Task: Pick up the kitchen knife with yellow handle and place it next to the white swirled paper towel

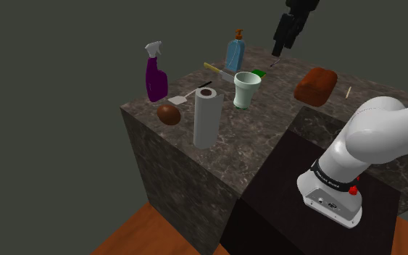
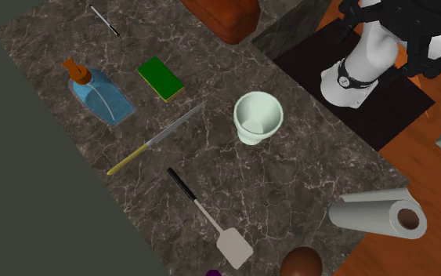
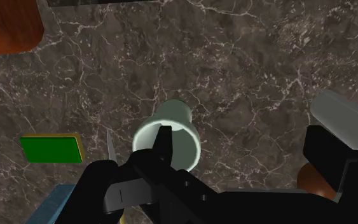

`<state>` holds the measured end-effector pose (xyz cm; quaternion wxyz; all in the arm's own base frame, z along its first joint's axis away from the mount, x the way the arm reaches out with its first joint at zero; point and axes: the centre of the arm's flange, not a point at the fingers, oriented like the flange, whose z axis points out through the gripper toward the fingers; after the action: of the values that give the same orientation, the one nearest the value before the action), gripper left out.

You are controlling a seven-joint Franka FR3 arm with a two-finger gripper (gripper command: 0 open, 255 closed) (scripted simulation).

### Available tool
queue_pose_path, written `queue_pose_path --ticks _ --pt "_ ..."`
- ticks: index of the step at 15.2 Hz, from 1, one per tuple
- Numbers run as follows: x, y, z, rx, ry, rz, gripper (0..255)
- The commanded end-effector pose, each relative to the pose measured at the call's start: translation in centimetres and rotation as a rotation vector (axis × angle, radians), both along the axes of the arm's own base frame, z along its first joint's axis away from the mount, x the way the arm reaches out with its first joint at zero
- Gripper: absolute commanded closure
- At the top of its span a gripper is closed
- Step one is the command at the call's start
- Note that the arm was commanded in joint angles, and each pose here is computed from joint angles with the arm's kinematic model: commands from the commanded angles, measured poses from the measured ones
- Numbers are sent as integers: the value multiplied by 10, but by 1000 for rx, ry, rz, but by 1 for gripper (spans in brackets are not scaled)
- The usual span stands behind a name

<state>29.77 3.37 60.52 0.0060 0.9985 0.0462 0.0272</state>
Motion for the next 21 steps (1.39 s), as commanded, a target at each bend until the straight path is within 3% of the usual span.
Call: queue_pose_path --ticks 1,21 --pt "0 0 0 0 0 0 0" --pt "197 -117 -137 6 20 7 0"
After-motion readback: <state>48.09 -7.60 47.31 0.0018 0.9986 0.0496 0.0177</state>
